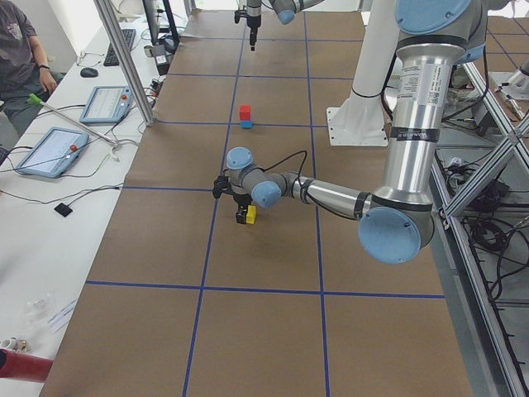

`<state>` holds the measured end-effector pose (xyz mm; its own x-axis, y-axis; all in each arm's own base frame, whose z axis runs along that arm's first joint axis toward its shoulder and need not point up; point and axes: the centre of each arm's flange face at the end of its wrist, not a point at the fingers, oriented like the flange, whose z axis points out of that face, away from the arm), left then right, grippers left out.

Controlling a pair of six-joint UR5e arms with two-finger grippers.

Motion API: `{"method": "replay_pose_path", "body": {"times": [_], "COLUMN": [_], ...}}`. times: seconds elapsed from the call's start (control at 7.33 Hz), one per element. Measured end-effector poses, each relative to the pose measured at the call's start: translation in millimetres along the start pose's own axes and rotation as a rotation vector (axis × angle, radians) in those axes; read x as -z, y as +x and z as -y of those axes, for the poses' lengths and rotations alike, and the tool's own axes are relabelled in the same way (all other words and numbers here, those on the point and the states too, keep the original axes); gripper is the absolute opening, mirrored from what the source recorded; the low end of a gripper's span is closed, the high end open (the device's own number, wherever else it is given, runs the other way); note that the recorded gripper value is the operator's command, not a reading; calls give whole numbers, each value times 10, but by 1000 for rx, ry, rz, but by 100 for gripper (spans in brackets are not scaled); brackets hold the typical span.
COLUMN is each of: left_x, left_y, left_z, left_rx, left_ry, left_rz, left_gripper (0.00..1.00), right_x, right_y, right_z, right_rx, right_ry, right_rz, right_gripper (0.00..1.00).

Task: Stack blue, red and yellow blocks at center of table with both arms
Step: 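Lower the left gripper onto the yellow cube and close it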

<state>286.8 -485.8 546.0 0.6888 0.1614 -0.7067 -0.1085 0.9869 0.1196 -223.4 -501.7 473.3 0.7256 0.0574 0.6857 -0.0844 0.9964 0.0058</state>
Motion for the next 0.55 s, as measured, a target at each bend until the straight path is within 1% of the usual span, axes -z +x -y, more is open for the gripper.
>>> {"method": "replay_pose_path", "body": {"times": [0.27,0.41,0.55], "left_x": [136,339,630], "left_y": [177,430,811], "left_z": [-19,52,215], "left_rx": [-6,-10,1], "left_ry": [-35,-45,-30], "left_rz": [-59,-88,-102], "left_gripper": [0,0,0], "right_x": [36,38,35], "right_y": [-19,-21,-19], "right_z": [-5,-5,-3], "right_rx": [3,3,2], "right_ry": [5,5,4], "right_rz": [5,6,5], "right_gripper": [100,100,100]}}
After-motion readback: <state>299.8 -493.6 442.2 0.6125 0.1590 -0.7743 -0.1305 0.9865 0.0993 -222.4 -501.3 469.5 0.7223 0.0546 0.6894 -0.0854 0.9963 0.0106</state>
